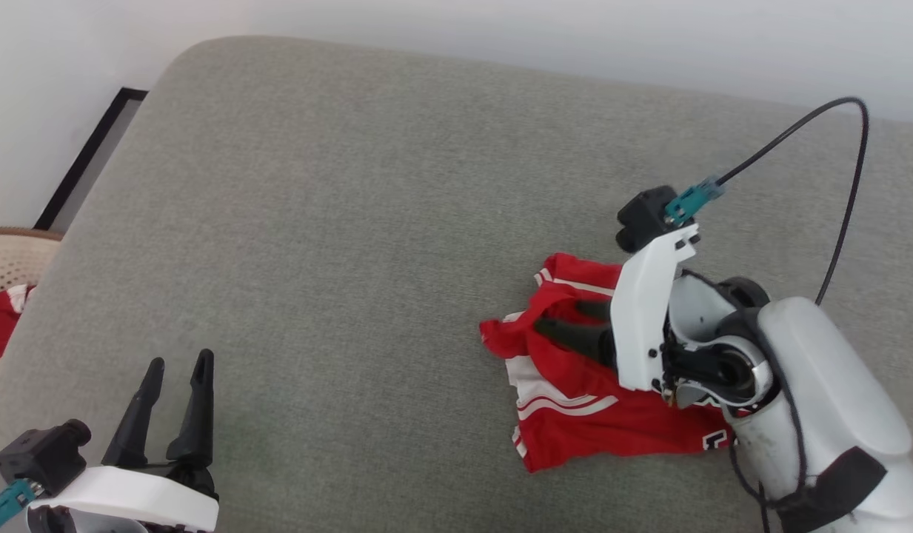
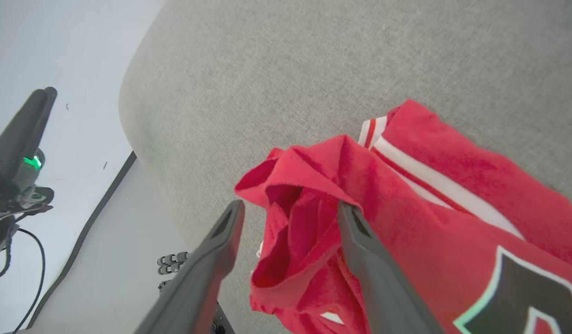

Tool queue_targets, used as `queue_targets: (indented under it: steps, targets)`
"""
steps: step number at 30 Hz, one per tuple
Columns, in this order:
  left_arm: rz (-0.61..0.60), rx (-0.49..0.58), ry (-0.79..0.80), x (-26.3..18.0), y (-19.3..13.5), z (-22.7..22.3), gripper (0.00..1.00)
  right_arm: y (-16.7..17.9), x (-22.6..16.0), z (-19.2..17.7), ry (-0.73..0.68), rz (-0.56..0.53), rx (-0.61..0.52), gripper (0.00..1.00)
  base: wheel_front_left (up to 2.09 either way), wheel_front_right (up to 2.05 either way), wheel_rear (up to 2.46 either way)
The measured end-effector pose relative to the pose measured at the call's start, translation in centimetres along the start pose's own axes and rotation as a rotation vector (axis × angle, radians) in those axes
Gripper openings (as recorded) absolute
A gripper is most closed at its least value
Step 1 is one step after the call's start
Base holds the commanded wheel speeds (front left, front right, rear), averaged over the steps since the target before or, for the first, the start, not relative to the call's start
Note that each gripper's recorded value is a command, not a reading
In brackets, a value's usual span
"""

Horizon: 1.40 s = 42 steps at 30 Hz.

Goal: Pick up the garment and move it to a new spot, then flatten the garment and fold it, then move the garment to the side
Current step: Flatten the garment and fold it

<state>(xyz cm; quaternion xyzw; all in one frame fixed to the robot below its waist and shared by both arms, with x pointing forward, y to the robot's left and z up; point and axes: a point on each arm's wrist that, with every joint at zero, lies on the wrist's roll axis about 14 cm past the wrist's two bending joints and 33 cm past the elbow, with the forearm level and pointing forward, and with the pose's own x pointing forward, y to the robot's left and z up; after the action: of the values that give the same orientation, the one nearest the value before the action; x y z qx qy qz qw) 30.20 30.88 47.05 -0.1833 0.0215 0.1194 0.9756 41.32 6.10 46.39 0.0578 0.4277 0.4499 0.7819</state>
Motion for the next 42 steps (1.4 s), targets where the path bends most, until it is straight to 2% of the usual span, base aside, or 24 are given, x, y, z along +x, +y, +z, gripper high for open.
queue_targets:
  steps: [5,11,20,28,33,42]
  targets:
    - [-0.026,-0.002,-0.003,0.5,-0.7,0.0,1.0,-0.2,-2.3,1.9,-0.092,-0.011,-0.011,1.0,0.0,0.0,0.0]
    - [-0.063,0.006,-0.004,1.0,-1.4,0.2,1.0,-2.1,-6.1,3.5,-0.219,-0.089,-0.018,1.0,0.0,0.0,0.0]
    - [-0.127,0.023,-0.007,1.5,-3.0,0.4,1.0,-4.7,-12.1,4.0,-0.445,-0.219,0.012,1.0,0.0,0.0,0.0]
    - [-0.178,0.052,-0.014,1.5,-4.2,0.7,1.0,-7.4,-18.2,2.2,-0.686,-0.376,0.056,1.0,0.0,0.0,0.0]
    - [-0.202,0.076,-0.022,1.2,-4.7,0.9,1.0,-8.3,-21.2,0.5,-0.805,-0.472,0.03,1.0,0.0,0.0,0.0]
    - [-0.235,0.16,-0.075,0.8,-5.4,2.3,1.0,-9.5,-23.9,-3.5,-0.905,-0.614,-0.043,1.0,0.0,0.0,0.0]
